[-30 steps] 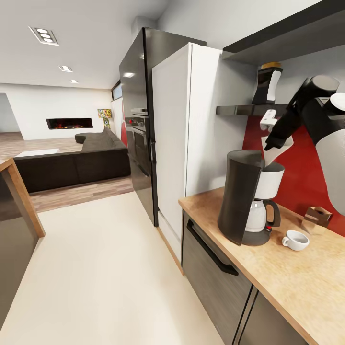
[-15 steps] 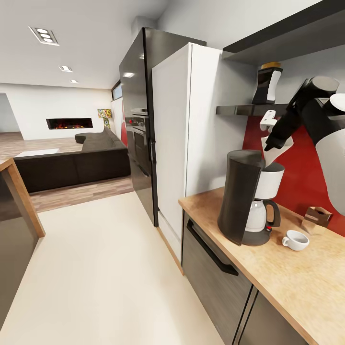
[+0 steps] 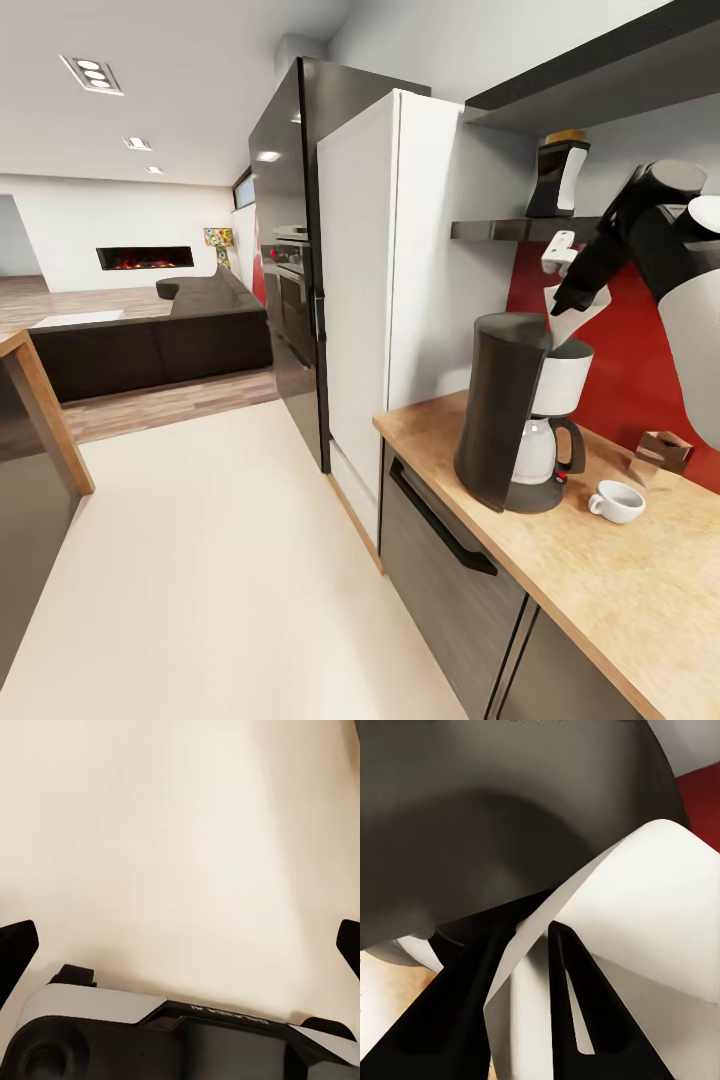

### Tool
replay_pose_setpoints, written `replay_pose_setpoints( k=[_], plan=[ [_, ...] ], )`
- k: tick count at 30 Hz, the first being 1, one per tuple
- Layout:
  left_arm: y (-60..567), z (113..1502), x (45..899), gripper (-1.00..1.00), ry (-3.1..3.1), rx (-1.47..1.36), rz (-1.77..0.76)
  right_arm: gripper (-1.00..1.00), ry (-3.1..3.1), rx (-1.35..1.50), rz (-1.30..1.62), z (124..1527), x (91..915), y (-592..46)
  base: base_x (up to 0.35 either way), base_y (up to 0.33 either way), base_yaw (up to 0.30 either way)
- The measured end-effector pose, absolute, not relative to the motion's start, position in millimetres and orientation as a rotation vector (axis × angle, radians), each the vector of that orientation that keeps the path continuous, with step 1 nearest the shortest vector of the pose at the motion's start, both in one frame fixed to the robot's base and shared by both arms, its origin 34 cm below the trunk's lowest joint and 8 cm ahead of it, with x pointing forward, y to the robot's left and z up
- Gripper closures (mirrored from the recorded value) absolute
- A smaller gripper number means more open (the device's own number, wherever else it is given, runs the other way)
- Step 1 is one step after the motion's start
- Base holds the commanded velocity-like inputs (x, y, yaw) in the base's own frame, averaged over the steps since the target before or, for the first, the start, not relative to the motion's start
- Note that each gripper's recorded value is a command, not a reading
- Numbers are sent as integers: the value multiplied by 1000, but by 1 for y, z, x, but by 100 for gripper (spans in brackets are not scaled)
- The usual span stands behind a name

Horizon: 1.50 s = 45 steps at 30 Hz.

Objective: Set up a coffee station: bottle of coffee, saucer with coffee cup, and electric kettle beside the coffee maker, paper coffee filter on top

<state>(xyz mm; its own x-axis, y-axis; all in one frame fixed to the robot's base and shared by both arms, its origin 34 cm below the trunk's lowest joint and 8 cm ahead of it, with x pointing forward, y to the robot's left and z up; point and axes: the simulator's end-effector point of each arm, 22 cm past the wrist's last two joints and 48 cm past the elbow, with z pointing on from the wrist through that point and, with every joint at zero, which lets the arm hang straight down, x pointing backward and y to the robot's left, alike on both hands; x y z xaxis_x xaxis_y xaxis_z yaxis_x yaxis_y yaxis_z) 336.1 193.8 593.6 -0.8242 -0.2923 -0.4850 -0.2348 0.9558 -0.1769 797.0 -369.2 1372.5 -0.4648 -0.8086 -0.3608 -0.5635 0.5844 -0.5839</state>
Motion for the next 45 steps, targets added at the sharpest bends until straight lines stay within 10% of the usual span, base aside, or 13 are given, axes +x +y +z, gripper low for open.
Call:
replay_pose_setpoints(
  k=[2,3,45],
  plan=[
    [194,594,336,-100,2580,-374,-148,100,2198,-1088,-505,1371,797,-368,0,0,0],
    [194,593,336,-100,2580,-374,-148,-100,2199,-1088,-501,1370,797,-368,0,0,0],
    [194,594,336,-100,2580,-374,-148,-100,2205,-1082,-477,1367,797,-366,0,0,0]
  ],
)
